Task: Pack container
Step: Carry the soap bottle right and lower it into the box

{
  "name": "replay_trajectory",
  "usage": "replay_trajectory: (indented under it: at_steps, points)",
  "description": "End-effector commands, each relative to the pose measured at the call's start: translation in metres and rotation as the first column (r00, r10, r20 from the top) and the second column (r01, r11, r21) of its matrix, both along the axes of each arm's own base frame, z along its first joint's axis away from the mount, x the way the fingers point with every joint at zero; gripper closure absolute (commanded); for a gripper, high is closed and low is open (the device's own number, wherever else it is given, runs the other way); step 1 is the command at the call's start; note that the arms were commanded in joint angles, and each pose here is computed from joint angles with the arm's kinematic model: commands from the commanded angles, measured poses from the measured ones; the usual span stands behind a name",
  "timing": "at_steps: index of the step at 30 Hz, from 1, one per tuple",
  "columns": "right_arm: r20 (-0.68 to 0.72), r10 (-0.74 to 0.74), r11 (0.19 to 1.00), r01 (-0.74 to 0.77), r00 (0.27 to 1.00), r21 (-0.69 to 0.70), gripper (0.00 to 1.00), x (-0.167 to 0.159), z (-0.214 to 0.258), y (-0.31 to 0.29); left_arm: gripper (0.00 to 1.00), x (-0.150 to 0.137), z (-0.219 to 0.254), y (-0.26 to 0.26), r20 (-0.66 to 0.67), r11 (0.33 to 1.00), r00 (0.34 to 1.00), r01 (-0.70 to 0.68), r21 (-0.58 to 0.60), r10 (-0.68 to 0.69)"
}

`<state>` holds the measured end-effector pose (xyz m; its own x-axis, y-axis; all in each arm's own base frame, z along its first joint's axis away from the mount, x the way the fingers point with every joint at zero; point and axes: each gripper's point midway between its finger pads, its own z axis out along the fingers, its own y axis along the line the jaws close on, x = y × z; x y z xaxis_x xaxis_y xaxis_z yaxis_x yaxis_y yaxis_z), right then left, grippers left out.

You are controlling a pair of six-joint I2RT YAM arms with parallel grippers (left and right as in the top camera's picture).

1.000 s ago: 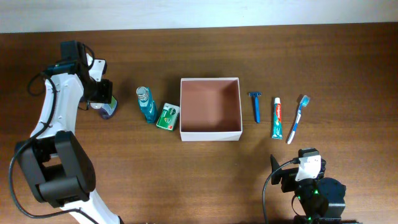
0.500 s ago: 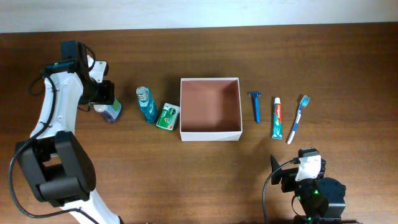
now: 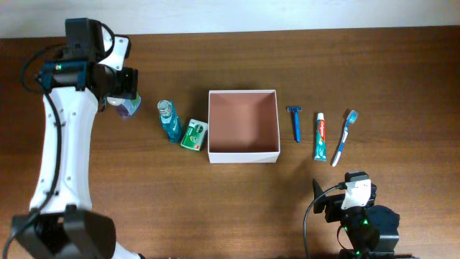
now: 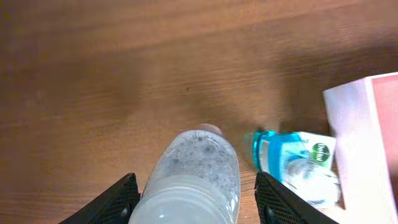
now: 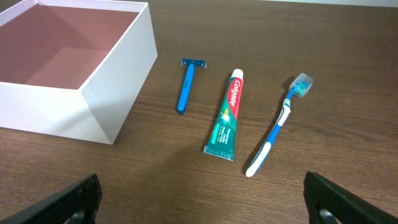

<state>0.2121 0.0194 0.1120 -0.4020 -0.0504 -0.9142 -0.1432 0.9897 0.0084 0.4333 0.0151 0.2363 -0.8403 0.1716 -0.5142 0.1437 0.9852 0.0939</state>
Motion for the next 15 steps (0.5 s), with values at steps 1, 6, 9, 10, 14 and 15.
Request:
replay_trajectory:
  at_steps: [1, 6, 9, 10, 14, 15]
  points:
    - [0.0, -0.003, 1.0, 0.003, 1.0, 0.011, 0.01, 0.0, -0.001, 0.0, 0.99, -0.004, 0.042, -0.009, 0.105, 1.0, 0.994, 0.002, 0.021, -0.004]
    - [0.0, -0.003, 1.0, 0.003, 1.0, 0.011, 0.01, 0.0, -0.001, 0.0, 1.0, -0.01, 0.071, -0.027, 0.178, 0.999, 0.983, 0.041, 0.021, -0.044]
    - [0.0, -0.003, 1.0, 0.003, 1.0, 0.011, 0.01, 0.0, -0.001, 0.0, 1.0, -0.014, 0.091, -0.043, 0.226, 0.997, 0.971, 0.077, 0.021, -0.08]
    - [0.0, -0.003, 1.0, 0.003, 1.0, 0.011, 0.01, 0.0, -0.001, 0.0, 0.99, -0.015, 0.096, -0.048, 0.238, 0.996, 0.967, 0.084, 0.017, -0.086]
    - [0.0, -0.003, 1.0, 0.003, 1.0, 0.011, 0.01, 0.0, -0.001, 0.0, 0.99, -0.019, 0.114, -0.077, 0.28, 0.992, 0.952, 0.129, -0.005, -0.122]
    - [0.0, -0.003, 1.0, 0.003, 1.0, 0.011, 0.01, 0.0, -0.001, 0.0, 0.99, -0.021, 0.117, -0.086, 0.285, 0.988, 0.948, 0.152, -0.005, -0.144]
